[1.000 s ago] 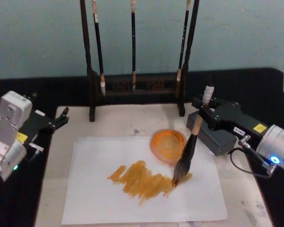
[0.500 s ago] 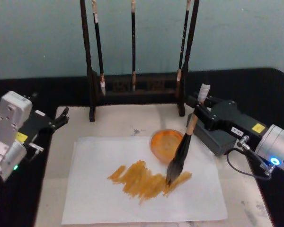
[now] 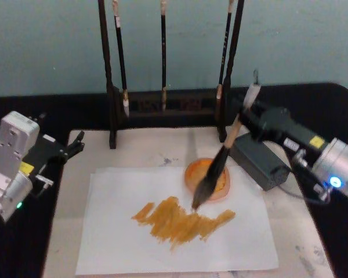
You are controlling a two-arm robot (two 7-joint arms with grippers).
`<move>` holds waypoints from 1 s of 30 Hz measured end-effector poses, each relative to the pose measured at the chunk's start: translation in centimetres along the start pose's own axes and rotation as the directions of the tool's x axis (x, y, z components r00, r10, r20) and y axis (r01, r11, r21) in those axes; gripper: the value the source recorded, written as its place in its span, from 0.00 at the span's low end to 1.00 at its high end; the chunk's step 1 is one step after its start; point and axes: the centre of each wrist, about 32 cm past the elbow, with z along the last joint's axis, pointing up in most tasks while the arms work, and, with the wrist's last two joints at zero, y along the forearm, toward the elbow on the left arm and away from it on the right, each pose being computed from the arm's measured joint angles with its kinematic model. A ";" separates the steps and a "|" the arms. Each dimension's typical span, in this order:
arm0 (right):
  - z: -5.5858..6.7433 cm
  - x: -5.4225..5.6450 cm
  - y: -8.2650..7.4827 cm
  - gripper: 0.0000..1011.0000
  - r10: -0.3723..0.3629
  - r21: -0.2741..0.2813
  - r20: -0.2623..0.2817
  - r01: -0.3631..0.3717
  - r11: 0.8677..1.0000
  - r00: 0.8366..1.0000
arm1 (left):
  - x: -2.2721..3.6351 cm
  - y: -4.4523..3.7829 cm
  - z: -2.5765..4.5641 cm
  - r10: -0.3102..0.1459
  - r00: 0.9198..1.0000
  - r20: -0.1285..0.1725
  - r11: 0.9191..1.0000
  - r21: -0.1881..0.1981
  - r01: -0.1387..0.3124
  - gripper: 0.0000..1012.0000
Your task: Pick up the brush from the inkstone, write on the paper, then place the brush back to its original position.
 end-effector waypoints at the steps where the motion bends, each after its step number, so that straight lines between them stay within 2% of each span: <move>1: 0.0 0.6 0.3 0.16 0.000 0.026 -0.048 0.002 1.000 0.999 | 0.00 0.00 0.00 0.000 1.000 0.000 1.000 0.000 0.000 1.00; 3: 0.0 1.1 0.6 0.16 -0.002 0.047 -0.096 0.007 0.999 0.995 | 0.00 0.00 0.00 0.000 1.000 0.000 1.000 0.000 0.000 1.00; 4: -0.1 1.6 0.8 0.16 -0.009 0.066 -0.148 0.019 0.998 0.989 | 0.00 0.00 0.00 0.000 1.000 0.000 1.000 0.000 0.000 1.00; 7: -0.3 2.4 1.1 0.16 -0.020 0.091 -0.227 0.041 0.995 0.974 | 0.00 0.00 0.00 0.000 1.000 0.000 1.000 0.000 0.000 1.00; 8: -0.4 2.8 1.3 0.16 -0.028 0.103 -0.277 0.059 0.993 0.961 | 0.00 0.00 0.00 0.000 1.000 0.000 1.000 0.000 0.000 1.00; 10: -0.6 3.3 1.4 0.16 -0.039 0.114 -0.331 0.080 0.990 0.943 | 0.00 0.00 0.00 0.000 1.000 0.000 1.000 0.000 0.000 1.00; 11: -0.9 3.7 1.4 0.16 -0.048 0.120 -0.377 0.100 0.988 0.925 | 0.00 0.00 0.00 0.000 1.000 0.000 1.000 0.000 0.000 1.00; 12: -1.0 3.8 1.4 0.16 -0.051 0.122 -0.395 0.107 0.987 0.917 | 0.00 0.00 0.00 0.000 1.000 0.000 1.000 0.000 0.000 1.00; 13: -1.3 4.2 1.4 0.16 -0.059 0.123 -0.441 0.126 0.984 0.896 | 0.00 0.00 0.00 0.000 1.000 0.000 1.000 0.000 0.000 1.00; 16: -1.8 4.9 1.2 0.16 -0.079 0.122 -0.508 0.162 0.979 0.858 | 0.00 0.00 0.00 0.000 1.000 0.000 1.000 0.000 0.000 1.00; 17: -2.2 5.3 1.0 0.16 -0.093 0.119 -0.554 0.189 0.975 0.828 | 0.00 0.00 0.00 0.000 1.000 0.000 1.000 0.000 0.000 1.00; 19: -2.6 5.8 0.9 0.16 -0.105 0.118 -0.599 0.216 0.969 0.794 | 0.00 0.00 0.00 0.000 1.000 0.000 1.000 0.000 0.000 1.00; 20: -2.9 6.2 0.7 0.16 -0.116 0.115 -0.637 0.244 0.963 0.762 | 0.00 0.00 0.00 0.000 1.000 0.000 1.000 0.000 0.000 1.00; 21: -3.1 6.3 0.6 0.16 -0.120 0.114 -0.651 0.252 0.961 0.749 | 0.00 0.00 0.00 0.000 1.000 0.000 1.000 0.000 0.000 1.00; 22: -3.4 6.7 0.5 0.16 -0.129 0.107 -0.678 0.270 0.957 0.724 | 0.00 0.00 0.00 0.000 1.000 0.000 1.000 0.000 0.000 1.00; 23: -3.4 6.7 0.5 0.16 -0.129 0.107 -0.678 0.270 0.957 0.724 | 0.00 0.00 0.00 0.000 1.000 0.000 1.000 0.000 0.000 1.00; 25: -4.0 7.4 0.3 0.16 -0.145 0.092 -0.712 0.296 0.951 0.687 | 0.00 0.00 0.00 0.000 1.000 0.000 1.000 0.000 0.000 1.00; 30: -4.8 8.4 0.1 0.16 -0.187 0.055 -0.731 0.329 0.943 0.656 | 0.00 0.00 0.00 0.000 1.000 0.000 1.000 0.000 0.000 1.00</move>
